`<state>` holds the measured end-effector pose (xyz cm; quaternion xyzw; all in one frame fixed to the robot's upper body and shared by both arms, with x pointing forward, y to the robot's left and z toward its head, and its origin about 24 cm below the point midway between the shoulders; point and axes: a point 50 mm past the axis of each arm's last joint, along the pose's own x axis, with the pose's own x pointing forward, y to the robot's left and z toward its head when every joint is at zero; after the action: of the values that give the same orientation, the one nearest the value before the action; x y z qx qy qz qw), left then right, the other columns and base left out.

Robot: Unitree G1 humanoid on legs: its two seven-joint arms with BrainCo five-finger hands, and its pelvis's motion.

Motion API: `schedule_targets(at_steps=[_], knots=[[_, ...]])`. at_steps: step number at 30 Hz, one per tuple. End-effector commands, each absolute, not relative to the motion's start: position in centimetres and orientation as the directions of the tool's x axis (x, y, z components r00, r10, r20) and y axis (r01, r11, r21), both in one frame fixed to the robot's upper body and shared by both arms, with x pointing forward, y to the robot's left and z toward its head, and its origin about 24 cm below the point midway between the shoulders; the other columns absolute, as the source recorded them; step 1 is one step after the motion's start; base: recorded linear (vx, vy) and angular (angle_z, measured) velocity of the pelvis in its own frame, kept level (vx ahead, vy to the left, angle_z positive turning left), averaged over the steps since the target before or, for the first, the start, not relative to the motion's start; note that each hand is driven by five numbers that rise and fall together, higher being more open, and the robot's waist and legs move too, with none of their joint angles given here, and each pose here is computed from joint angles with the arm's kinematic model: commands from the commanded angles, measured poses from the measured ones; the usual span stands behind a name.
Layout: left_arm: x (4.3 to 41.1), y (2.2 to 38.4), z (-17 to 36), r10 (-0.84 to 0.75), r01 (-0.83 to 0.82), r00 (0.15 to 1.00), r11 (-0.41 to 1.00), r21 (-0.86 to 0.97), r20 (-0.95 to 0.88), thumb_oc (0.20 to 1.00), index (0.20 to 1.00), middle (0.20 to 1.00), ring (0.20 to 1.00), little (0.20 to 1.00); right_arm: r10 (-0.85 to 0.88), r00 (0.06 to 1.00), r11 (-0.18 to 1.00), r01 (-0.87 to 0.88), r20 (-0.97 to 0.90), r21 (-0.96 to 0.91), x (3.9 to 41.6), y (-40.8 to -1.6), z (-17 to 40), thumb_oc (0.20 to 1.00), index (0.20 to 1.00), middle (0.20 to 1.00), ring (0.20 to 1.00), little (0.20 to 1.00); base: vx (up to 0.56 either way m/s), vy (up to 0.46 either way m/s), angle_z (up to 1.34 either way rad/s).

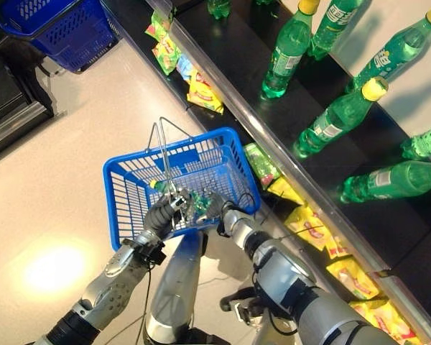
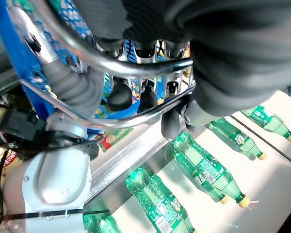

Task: Pick up the snacks into the basket

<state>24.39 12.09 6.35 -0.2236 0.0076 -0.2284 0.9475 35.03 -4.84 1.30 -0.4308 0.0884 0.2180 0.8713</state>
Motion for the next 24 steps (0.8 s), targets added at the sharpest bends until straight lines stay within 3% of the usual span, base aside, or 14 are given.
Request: schedule_targets(at_steps=[1, 7, 14, 20, 24], knots=[[23.2, 9.0, 12.6, -0.515, 0.66, 0.748, 0.649, -0.379, 0.419, 0.2, 0.2, 0.2, 0.2, 0.2, 0.309, 0.908, 0.535, -0.411, -0.281, -0.739, 35.9, -3.8, 3.0, 1.0, 1.0, 1.0, 1.0, 1.0, 0.0, 0.0, 0.0], [23.6, 9.2, 12.5, -0.5, 0.642, 0.76, 0.673, -0.367, 0.415, 0.2, 0.2, 0.2, 0.2, 0.2, 0.248, 0.935, 0.635, -0.355, -0.254, -0.686, 36.1, -5.0, 3.0, 1.0, 1.0, 1.0, 1.0, 1.0, 0.0, 0.006, 0.0], [24.4, 11.4, 11.5, -0.375, 0.504, 0.848, 0.789, -0.352, 0.374, 0.2, 0.2, 0.2, 0.2, 0.2, 0.183, 0.965, 0.842, -0.252, -0.186, -0.477, 35.2, -6.1, 2.2, 1.0, 1.0, 1.0, 1.0, 1.0, 0.0, 0.051, -0.09], [24.6, 13.6, 9.6, -0.272, 0.368, 0.915, 0.866, -0.339, 0.299, 0.2, 0.2, 0.2, 0.2, 0.2, 0.236, 0.961, 0.888, -0.274, -0.147, -0.37, 33.1, -6.0, 1.2, 1.0, 1.0, 1.0, 1.0, 1.0, 0.0, 0.04, -0.22], [24.6, 15.8, 7.8, -0.17, 0.241, 0.957, 0.916, -0.32, 0.236, 0.2, 0.2, 0.2, 0.2, 0.2, 0.284, 0.953, 0.888, -0.303, -0.107, -0.345, 30.9, -8.0, 0.5, 1.0, 1.0, 1.0, 1.0, 1.0, 0.03, 0.036, -0.22]])
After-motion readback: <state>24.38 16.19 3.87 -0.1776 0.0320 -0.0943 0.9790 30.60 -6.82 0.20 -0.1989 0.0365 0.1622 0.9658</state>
